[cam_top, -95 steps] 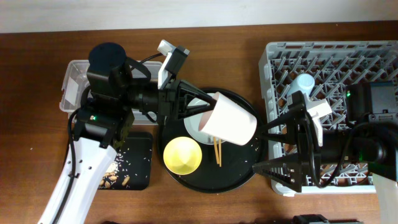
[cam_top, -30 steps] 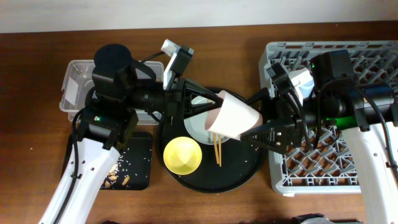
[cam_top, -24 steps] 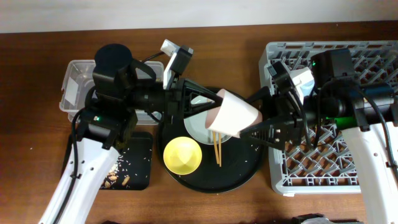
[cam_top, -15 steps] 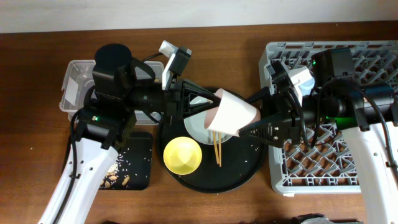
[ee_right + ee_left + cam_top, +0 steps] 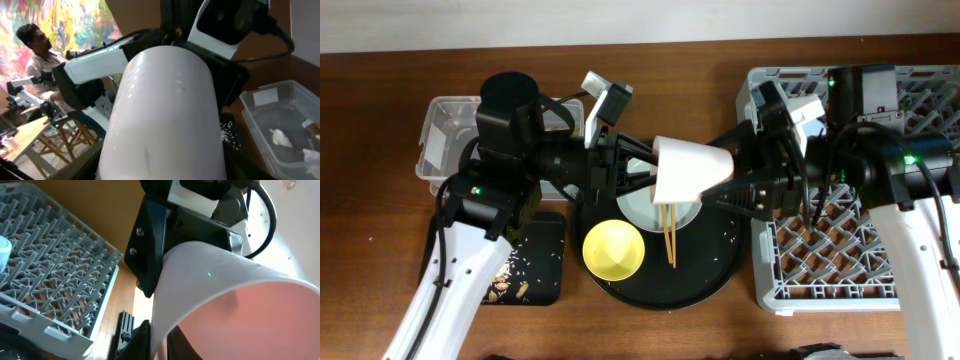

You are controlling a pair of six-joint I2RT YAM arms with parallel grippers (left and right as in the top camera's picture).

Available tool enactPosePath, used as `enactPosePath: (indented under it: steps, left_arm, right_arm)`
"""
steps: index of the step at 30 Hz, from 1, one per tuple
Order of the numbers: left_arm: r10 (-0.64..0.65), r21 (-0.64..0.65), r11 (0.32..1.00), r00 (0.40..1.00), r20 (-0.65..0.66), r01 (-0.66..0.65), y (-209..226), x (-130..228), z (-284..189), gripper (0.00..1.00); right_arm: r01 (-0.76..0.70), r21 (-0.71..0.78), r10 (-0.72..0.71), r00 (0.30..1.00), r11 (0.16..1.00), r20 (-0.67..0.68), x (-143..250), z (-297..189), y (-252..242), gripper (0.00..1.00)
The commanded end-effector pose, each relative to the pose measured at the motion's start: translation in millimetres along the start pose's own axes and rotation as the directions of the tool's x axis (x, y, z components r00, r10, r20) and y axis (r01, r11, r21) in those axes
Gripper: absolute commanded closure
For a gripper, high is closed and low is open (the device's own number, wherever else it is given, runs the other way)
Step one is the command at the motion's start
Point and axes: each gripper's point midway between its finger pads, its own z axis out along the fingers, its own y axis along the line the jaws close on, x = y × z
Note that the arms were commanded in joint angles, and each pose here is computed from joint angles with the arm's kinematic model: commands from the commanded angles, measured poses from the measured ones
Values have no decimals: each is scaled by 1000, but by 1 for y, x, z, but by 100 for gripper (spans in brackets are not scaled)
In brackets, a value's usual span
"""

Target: Sort waste into correct bins and load items into the dishwasher rack

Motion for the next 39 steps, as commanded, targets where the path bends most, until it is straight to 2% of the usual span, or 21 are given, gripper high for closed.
enactPosePath:
  steps: [1,4,9,14,17,19,23,25,29,31,35,39]
  left_arm:
    - [24,16,1000,1000,-8,-24,-5,0,0,82]
    - [76,-2,997,997,4,-76,-1,-2,-1,72]
    - [77,-126,990,994,81,-66,22,-19,-21,50]
    - [53,-307,952,980,191,8,57,-35,-55,41]
    - [-53,-434,886,964,260,166,90,-28,-78,35]
    - [-110,-500,829,950,292,250,106,-18,-88,25]
    - [-181,-607,708,923,340,362,131,0,-104,1]
    - [-197,-635,667,915,353,389,138,6,-109,1]
    - [-220,-648,642,908,357,411,141,12,-112,1]
    - [-223,-647,641,907,357,413,141,13,-111,1]
    - [-223,-648,641,907,357,412,141,13,-111,1]
    - [-223,-648,641,907,357,413,141,13,-111,1]
  right_arm:
    - [-84,-1,84,996,996,-1,-2,1,-2,39]
    - [-111,50,113,993,993,-22,3,1,-11,40]
    - [-178,162,186,982,971,-33,9,-8,-29,40]
    - [-282,276,288,957,919,18,11,-32,-48,41]
    - [-357,529,402,915,770,34,37,-66,-84,41]
    - [-375,671,464,884,640,52,54,-90,-102,41]
    - [-347,893,560,817,286,139,88,-154,-128,41]
    - [-302,946,578,796,121,180,100,-184,-132,41]
    - [-218,970,596,767,-108,239,115,-223,-129,41]
    - [-183,967,609,751,-178,255,122,-235,-126,41]
    - [-141,956,644,712,-259,279,136,-249,-126,40]
    - [-116,952,705,648,-283,288,155,-253,-134,41]
